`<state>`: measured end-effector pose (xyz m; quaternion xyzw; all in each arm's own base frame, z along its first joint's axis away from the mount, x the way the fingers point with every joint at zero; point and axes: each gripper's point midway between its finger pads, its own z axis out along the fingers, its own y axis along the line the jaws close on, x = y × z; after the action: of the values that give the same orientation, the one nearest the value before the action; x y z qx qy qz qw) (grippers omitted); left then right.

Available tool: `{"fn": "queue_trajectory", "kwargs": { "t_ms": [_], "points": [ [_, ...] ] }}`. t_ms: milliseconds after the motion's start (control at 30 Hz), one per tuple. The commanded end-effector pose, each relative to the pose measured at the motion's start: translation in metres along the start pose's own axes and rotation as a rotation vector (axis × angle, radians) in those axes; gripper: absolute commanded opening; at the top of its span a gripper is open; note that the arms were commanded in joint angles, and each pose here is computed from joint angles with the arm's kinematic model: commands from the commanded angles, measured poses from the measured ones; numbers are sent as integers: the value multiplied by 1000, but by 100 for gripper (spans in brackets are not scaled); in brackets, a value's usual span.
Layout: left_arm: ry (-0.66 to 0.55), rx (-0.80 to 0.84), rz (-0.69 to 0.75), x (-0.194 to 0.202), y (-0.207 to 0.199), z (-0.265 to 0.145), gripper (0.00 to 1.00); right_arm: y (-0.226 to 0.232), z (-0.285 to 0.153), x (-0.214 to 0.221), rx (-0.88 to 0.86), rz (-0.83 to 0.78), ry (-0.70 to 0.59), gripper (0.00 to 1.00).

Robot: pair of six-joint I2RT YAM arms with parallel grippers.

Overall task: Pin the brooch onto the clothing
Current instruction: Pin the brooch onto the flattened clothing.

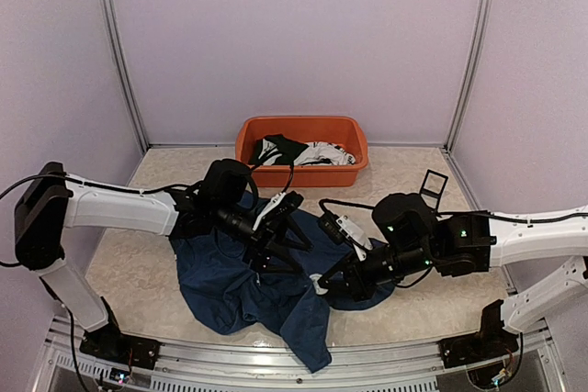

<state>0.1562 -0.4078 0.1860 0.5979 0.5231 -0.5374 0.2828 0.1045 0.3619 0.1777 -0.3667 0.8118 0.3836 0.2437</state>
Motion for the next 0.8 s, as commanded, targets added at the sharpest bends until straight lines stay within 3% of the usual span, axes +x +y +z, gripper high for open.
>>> {"fn": "queue_trajectory", "kwargs": {
  "t_ms": [0, 200, 600, 767],
  "points": [
    [12, 119, -18, 5, -15, 1, 68, 9, -2, -5, -14, -47, 11, 0],
    [32, 145, -49, 8, -12, 9, 59, 12, -1, -7, -21, -48, 15, 0],
    [59, 188, -69, 14, -15, 23, 52, 11, 0, -8, -13, -49, 17, 0],
    [69, 209, -82, 17, -19, 25, 41, 13, 0, -11, -19, -48, 13, 0]
  ]
}}
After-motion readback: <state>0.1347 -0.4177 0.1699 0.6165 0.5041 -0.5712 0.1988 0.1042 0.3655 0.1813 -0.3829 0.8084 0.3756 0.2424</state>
